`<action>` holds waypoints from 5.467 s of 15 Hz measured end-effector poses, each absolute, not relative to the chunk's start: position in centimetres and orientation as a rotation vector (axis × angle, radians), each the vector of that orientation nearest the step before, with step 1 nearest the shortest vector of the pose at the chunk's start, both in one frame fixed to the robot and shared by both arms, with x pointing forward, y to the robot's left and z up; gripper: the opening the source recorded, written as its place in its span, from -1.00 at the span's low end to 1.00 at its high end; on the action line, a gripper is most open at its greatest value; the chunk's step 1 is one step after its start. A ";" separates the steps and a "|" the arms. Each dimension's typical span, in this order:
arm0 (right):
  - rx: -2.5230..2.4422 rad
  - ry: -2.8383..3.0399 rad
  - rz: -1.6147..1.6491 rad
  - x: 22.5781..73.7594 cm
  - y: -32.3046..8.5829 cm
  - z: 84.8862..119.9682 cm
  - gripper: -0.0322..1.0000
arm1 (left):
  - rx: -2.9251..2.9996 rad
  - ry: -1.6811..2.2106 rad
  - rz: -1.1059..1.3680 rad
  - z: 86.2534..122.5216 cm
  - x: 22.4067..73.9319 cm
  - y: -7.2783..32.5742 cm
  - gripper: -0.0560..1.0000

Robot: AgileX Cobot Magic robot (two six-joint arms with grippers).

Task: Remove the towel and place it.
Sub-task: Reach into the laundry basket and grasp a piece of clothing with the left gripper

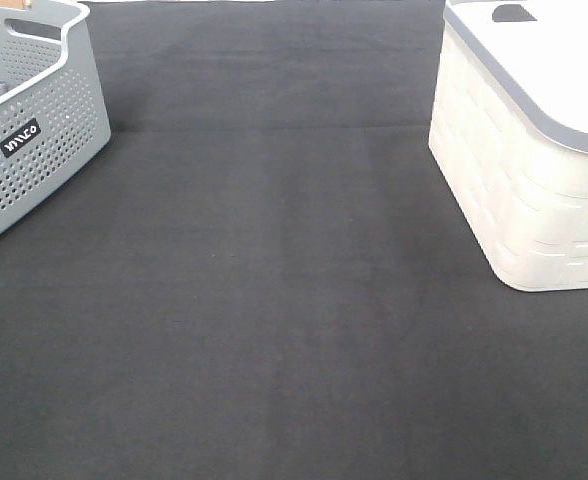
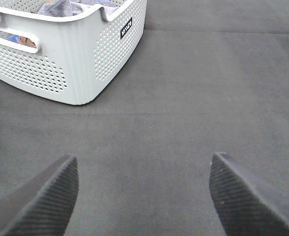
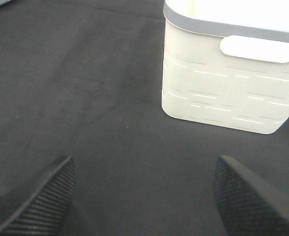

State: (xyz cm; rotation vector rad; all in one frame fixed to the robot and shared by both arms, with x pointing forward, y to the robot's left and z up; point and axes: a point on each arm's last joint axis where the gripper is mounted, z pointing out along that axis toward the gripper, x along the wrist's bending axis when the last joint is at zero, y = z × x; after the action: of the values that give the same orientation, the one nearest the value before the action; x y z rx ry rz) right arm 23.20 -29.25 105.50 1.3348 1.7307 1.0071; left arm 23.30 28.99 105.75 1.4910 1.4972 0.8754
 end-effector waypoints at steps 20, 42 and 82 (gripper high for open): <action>1.335 1.731 1.007 23.2 -29.3 105.5 0.54 | 1.492 1.497 0.876 105.8 23.3 29.0 0.43; 1.335 1.731 1.007 23.2 -29.3 105.5 0.54 | 1.473 1.675 0.787 112.6 32.5 29.9 0.47; 1.335 1.731 1.007 23.2 -29.3 105.5 0.54 | 1.154 2.399 0.748 106.2 70.5 35.0 0.47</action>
State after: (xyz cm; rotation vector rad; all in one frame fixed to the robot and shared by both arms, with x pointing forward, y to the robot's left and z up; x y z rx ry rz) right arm 23.20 -29.25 105.50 1.3348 1.7307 1.0071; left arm 70.53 34.99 106.20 1.1541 2.3988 0.7482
